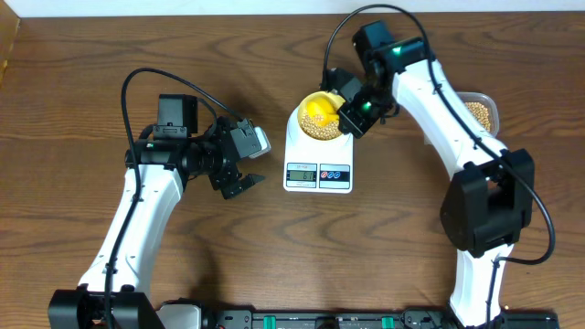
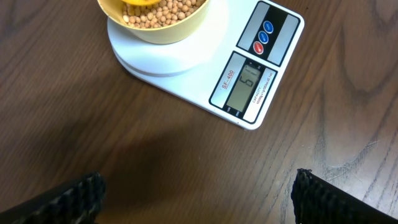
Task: Scoop item into bowl and weigh 50g on scale
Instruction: 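Lift the scoop out of the bowl and carry it right to the tub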
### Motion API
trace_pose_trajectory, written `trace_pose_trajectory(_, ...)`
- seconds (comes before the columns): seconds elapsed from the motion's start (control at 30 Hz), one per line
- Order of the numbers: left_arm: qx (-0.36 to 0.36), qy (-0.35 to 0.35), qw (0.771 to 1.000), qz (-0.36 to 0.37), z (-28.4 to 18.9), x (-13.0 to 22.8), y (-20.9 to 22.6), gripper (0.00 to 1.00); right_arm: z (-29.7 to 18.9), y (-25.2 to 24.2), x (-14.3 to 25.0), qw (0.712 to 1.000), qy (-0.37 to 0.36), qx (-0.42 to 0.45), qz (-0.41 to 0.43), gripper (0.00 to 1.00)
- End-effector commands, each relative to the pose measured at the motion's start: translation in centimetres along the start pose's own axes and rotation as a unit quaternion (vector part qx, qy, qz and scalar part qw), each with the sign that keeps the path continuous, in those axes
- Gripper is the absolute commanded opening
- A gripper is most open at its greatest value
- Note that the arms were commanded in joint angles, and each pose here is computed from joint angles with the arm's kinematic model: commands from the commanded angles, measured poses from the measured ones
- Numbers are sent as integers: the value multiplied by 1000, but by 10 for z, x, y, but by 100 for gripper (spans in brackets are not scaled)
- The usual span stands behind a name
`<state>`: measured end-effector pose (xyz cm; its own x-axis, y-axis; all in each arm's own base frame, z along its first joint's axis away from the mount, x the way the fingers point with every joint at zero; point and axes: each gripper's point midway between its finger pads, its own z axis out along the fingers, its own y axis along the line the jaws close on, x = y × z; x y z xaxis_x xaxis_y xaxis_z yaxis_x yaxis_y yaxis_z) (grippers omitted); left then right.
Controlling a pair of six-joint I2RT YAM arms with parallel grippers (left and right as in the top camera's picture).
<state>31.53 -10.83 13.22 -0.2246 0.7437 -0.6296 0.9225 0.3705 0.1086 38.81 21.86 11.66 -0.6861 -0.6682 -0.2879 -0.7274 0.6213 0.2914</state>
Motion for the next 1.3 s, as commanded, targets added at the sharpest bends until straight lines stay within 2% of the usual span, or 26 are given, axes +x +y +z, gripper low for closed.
trace_pose_trajectory(0.0,-1,-9,1000,-2,-4,-5,-1,98,-9,8,-12,998,-36,-50,14,1)
trace_pose_trajectory(0.37,-1,-9,1000,-2,-4,-5,-1,97,-33,-3,-13,996,-64,-45,31,1)
trace_pose_trajectory(0.67,-1,-9,1000,-2,-4,-5,-1,97,-35,-2,-10,996,-60,-47,34,1)
trace_pose_trajectory(0.83,-1,-9,1000,-2,-4,-5,-1,98,-44,4,-13,993,-79,-72,39,1)
trace_pose_trajectory(1.07,-1,-9,1000,-2,-4,-5,-1,97,-84,3,-14,979,-144,-126,65,1)
trace_pose_trajectory(1.27,-1,-9,1000,-2,-4,-5,-1,98,-126,-13,4,972,-177,-116,100,1)
